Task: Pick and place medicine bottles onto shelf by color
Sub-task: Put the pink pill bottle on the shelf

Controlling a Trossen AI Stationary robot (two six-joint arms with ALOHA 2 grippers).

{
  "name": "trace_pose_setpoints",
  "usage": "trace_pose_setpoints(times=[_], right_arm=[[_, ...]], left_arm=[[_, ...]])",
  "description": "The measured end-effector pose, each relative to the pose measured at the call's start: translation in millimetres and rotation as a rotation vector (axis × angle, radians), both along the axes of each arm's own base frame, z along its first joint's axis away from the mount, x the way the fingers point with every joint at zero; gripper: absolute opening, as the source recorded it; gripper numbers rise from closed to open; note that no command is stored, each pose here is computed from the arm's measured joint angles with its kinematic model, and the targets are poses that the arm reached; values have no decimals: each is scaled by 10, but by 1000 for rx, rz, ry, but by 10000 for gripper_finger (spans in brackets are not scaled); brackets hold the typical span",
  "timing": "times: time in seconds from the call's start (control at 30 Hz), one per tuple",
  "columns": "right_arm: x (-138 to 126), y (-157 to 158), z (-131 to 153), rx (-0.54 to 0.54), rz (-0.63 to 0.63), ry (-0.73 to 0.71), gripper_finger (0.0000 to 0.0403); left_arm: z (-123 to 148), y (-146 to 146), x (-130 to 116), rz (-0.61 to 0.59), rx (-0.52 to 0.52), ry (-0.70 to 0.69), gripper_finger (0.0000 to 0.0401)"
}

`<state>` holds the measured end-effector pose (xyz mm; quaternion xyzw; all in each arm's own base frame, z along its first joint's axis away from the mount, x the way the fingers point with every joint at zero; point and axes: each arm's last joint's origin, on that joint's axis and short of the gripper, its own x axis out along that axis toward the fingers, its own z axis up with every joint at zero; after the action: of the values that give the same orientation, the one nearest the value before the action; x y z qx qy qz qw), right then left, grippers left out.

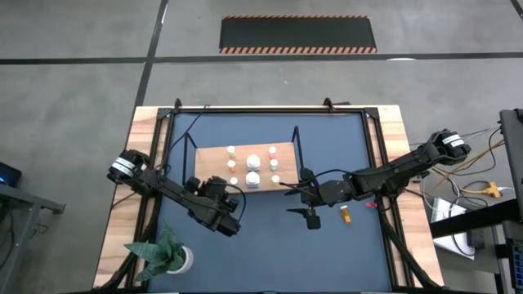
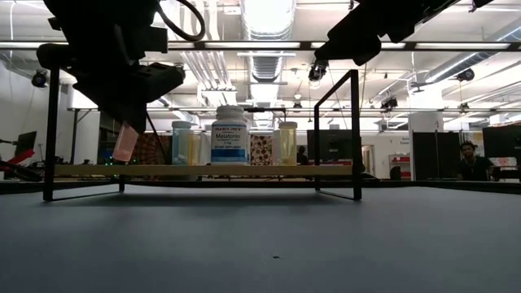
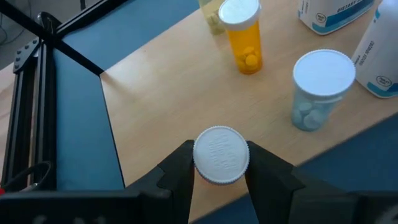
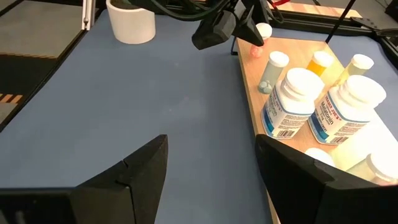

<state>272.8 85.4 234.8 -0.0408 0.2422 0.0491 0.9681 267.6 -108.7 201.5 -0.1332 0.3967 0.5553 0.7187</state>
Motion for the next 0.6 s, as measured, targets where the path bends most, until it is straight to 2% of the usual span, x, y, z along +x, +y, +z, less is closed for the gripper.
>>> trace_pose_setpoints(times=[0.33, 0.6], right_arm=[[0, 0, 0, 0, 0, 0, 233], [0, 0, 0, 0, 0, 0, 233]], left_arm=[[-4, -5, -7, 2, -26, 22, 181], [81, -16, -37, 34, -94, 104, 194]])
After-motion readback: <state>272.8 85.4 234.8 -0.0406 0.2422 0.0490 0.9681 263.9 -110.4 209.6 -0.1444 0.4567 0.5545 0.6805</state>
